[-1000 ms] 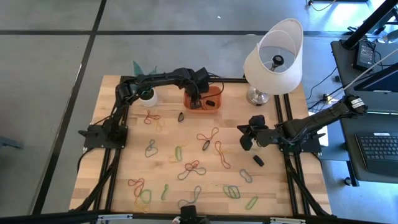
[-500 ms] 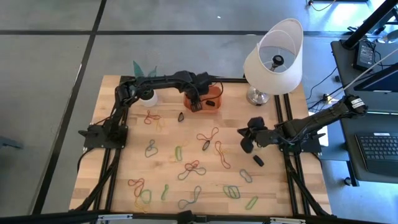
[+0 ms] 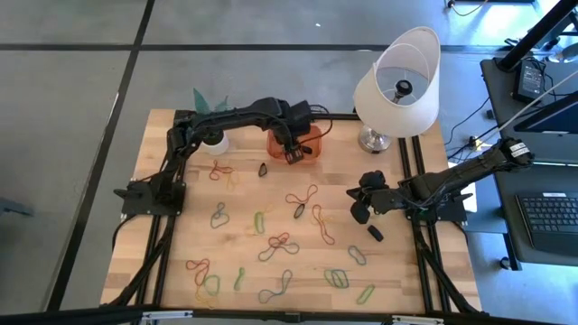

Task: Pick and place rubber bands into bin
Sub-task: Put the green rubber band into the orange bin

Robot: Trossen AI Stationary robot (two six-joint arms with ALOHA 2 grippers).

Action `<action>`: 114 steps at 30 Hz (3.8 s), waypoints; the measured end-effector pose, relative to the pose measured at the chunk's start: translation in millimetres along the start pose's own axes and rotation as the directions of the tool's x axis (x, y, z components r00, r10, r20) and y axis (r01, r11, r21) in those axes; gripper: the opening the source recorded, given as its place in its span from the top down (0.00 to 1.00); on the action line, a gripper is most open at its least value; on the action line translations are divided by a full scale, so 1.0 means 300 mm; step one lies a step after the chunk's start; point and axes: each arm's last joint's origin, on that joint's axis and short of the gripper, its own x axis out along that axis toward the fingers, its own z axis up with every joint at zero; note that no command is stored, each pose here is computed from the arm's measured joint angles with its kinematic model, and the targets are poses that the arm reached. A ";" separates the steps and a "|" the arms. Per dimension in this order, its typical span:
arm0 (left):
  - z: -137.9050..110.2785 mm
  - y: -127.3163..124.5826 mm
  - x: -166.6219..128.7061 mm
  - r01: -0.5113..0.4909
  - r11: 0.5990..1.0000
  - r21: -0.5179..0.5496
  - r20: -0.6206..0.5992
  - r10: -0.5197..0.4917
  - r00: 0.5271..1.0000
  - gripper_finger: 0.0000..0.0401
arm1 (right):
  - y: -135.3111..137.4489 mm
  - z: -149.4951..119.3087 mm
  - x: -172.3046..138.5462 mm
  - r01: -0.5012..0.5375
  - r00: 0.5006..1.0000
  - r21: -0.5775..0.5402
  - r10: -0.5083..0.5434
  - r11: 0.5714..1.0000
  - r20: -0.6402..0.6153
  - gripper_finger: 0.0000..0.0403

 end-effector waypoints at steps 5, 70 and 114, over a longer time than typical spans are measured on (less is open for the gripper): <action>-0.025 -0.142 -0.011 0.040 0.999 0.029 -0.020 -0.039 0.999 0.93 | 0.000 -0.001 0.000 0.001 1.000 -0.019 -0.001 1.000 -0.001 0.99; -0.891 -0.453 -0.089 0.092 0.963 0.255 0.216 -0.149 0.965 0.99 | 0.702 -0.274 -0.043 0.663 0.553 0.289 -0.192 0.691 -0.811 0.79; -0.878 -0.478 -0.098 0.182 0.956 0.232 0.245 -0.238 0.940 0.99 | 0.716 -0.424 -0.041 0.648 0.529 0.181 -0.267 0.740 -0.805 1.00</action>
